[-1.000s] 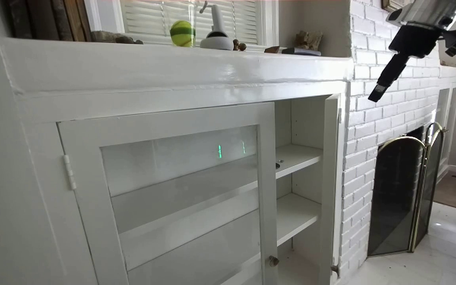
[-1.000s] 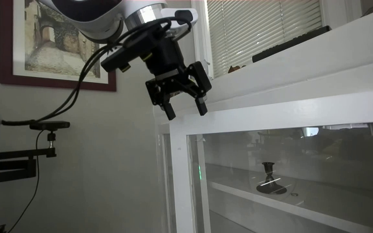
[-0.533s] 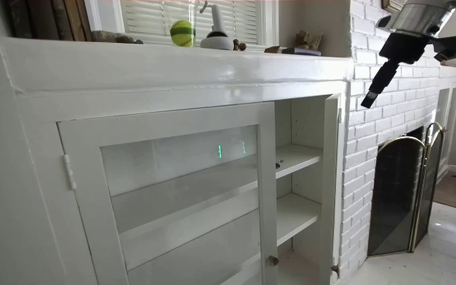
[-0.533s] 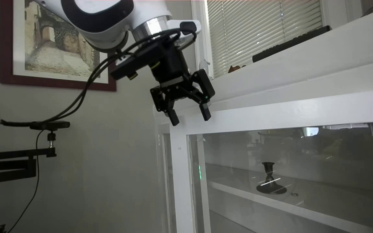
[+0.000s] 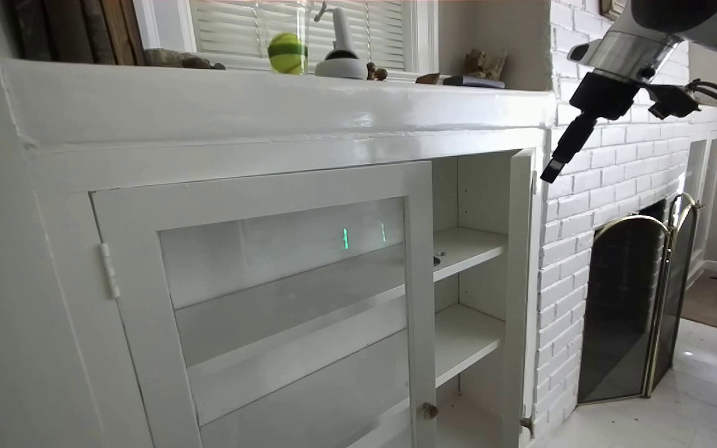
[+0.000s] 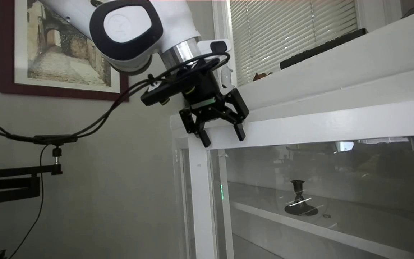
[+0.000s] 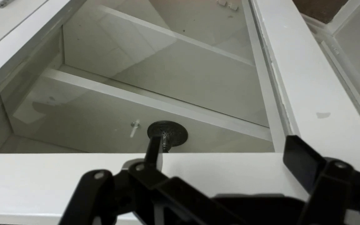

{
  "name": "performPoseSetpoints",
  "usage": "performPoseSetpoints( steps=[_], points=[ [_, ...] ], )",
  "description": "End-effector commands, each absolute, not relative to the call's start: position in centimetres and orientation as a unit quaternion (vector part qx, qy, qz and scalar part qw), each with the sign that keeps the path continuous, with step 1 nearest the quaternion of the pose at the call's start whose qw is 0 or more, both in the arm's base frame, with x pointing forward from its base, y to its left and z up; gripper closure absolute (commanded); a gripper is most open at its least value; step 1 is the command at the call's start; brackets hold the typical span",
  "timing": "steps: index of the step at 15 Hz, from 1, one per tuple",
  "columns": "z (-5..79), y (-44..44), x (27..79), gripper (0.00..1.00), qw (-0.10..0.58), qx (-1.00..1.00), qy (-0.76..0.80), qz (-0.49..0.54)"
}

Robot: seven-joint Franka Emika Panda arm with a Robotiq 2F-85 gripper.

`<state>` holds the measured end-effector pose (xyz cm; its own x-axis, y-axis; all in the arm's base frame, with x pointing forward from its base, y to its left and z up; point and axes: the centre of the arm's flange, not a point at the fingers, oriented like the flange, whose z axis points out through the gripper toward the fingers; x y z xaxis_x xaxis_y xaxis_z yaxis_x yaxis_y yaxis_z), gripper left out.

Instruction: Close the cabinet's right door

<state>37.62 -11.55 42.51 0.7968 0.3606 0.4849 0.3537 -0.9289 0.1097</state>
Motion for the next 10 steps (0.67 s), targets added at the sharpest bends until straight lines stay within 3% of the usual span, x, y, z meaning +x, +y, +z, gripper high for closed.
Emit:
performPoseSetpoints(
  steps=[1,10],
  points=[
    [42.3,-11.5,39.7,0.0,0.001,0.937,0.205,0.283],
    [42.7,-10.5,42.6,0.0,-0.031,0.911,0.231,0.34]
  ],
)
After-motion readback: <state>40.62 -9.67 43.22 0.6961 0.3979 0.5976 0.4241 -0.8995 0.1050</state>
